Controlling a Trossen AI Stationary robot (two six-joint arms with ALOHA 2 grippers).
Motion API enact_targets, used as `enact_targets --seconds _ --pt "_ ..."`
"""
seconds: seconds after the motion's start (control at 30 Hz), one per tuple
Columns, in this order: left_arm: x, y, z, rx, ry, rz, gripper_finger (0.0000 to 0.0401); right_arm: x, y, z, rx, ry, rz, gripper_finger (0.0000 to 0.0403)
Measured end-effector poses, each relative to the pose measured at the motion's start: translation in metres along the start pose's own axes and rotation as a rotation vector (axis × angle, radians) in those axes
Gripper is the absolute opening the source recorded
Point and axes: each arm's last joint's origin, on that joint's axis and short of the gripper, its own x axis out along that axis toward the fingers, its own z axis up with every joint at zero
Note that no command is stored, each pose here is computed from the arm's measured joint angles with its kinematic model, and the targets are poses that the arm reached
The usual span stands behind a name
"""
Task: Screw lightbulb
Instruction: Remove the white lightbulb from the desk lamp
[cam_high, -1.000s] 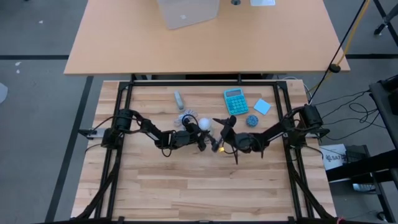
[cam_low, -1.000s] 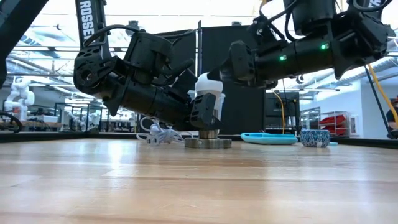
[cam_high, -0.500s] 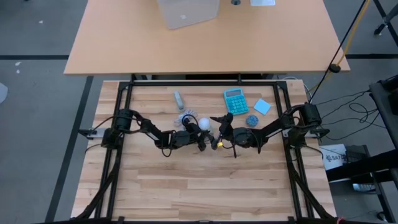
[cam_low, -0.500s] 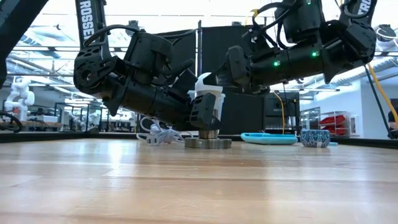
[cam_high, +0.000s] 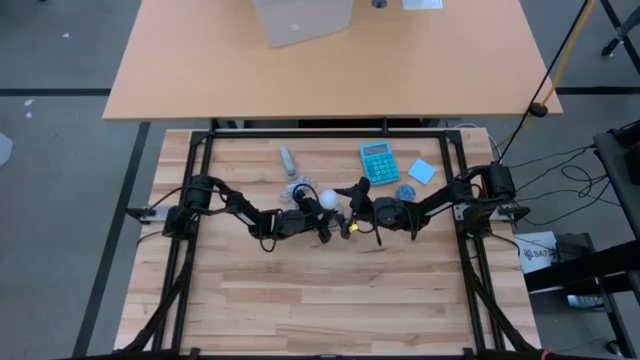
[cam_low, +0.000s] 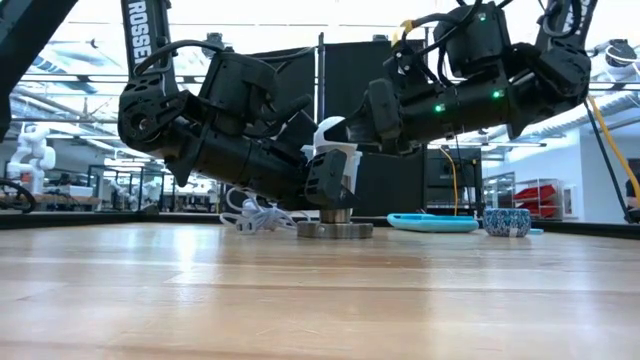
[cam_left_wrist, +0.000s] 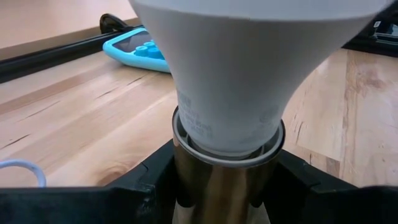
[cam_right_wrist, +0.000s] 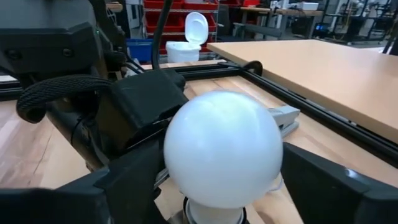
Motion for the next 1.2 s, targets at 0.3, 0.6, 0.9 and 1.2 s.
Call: enact_targets --seconds 0.3,0.6,0.9,1.2 --pt "0.000 0.000 0.000 0.010 0.003 -0.013 0.0181 0.003 -0.005 0.000 -0.041 0.003 0.068 0.0270" --pt "0.000 -0.001 -0.001 0.026 0.010 -0.043 0.0181 0.005 -0.010 -0.001 -0.106 0.028 0.181 0.0268" --pt "-0.002 -0.005 -0.002 0.042 0.019 -0.062 0.0181 0.007 -0.021 -0.003 -0.151 0.068 0.310 0.0273" --pt "-0.004 -0.010 -0.003 0.050 0.037 -0.167 0.0181 0.002 -0.041 0.011 -0.149 0.091 0.512 0.0274"
